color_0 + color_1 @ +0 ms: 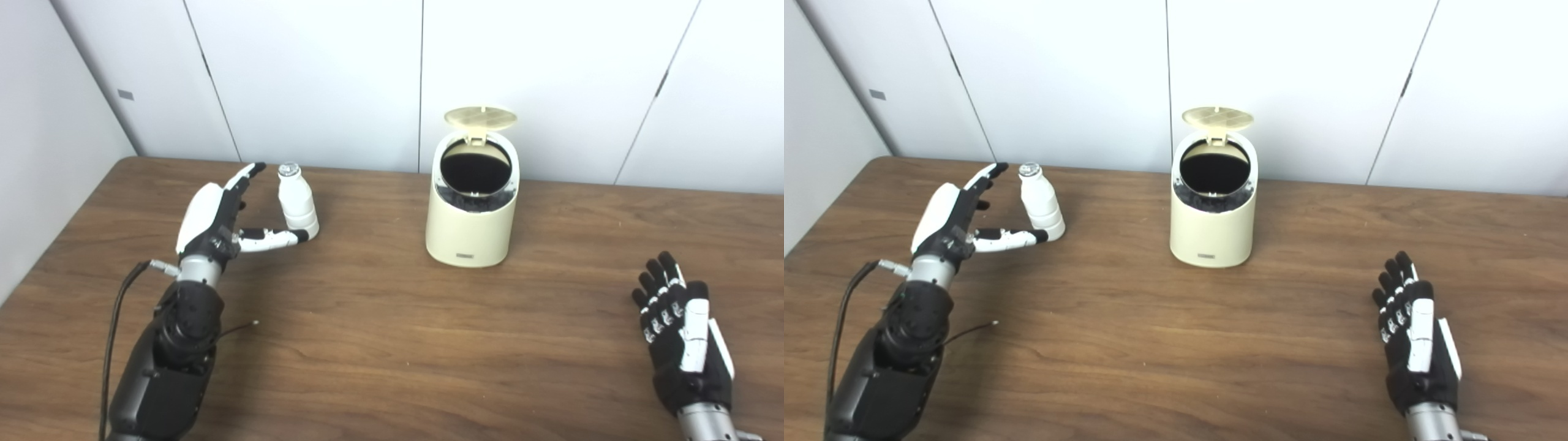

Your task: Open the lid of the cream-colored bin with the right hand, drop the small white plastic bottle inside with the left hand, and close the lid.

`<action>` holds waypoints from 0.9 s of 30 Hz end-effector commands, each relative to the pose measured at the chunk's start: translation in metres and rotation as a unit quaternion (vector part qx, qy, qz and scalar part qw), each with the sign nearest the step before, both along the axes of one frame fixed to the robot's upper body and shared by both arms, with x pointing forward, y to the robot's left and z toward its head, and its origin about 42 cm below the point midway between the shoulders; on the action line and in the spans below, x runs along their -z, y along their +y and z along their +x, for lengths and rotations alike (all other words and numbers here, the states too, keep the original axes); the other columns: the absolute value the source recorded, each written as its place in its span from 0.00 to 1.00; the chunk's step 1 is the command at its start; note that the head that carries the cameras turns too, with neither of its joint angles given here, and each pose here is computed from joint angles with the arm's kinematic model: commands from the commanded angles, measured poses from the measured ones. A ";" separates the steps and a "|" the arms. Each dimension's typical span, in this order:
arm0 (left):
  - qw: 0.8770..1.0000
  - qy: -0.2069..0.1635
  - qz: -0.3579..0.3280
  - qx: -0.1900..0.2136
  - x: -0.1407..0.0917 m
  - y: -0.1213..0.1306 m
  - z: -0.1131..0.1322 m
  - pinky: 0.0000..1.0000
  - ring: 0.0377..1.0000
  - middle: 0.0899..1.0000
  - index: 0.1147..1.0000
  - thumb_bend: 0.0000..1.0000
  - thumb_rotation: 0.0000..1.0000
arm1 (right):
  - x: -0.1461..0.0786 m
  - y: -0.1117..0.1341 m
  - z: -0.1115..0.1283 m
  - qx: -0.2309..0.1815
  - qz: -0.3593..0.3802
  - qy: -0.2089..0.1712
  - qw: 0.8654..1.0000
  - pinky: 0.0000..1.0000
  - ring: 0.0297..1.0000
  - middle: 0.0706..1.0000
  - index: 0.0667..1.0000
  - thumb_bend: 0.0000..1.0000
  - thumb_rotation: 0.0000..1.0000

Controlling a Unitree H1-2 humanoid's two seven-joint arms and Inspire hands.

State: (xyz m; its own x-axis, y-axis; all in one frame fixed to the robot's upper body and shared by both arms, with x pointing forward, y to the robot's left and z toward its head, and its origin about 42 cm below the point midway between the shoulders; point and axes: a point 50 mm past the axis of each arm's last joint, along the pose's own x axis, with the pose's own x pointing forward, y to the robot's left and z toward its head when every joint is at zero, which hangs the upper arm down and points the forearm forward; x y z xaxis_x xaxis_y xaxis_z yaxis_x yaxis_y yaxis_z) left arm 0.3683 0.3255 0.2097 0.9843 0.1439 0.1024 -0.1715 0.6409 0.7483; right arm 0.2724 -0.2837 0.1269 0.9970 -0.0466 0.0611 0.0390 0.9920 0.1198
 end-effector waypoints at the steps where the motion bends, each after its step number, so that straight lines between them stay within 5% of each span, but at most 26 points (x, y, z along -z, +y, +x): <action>1: 0.999 -0.030 0.035 -0.002 -0.029 0.004 0.016 0.73 0.87 0.90 0.91 1.00 0.28 | -0.016 0.000 0.003 -0.004 -0.012 -0.032 0.999 1.00 1.00 0.99 1.00 0.57 1.00; 27: 0.992 0.044 0.120 0.013 -0.039 -0.002 0.054 0.70 0.84 0.84 0.86 0.99 0.36 | -0.018 0.004 0.001 -0.012 -0.011 -0.037 0.999 1.00 1.00 0.97 1.00 0.54 1.00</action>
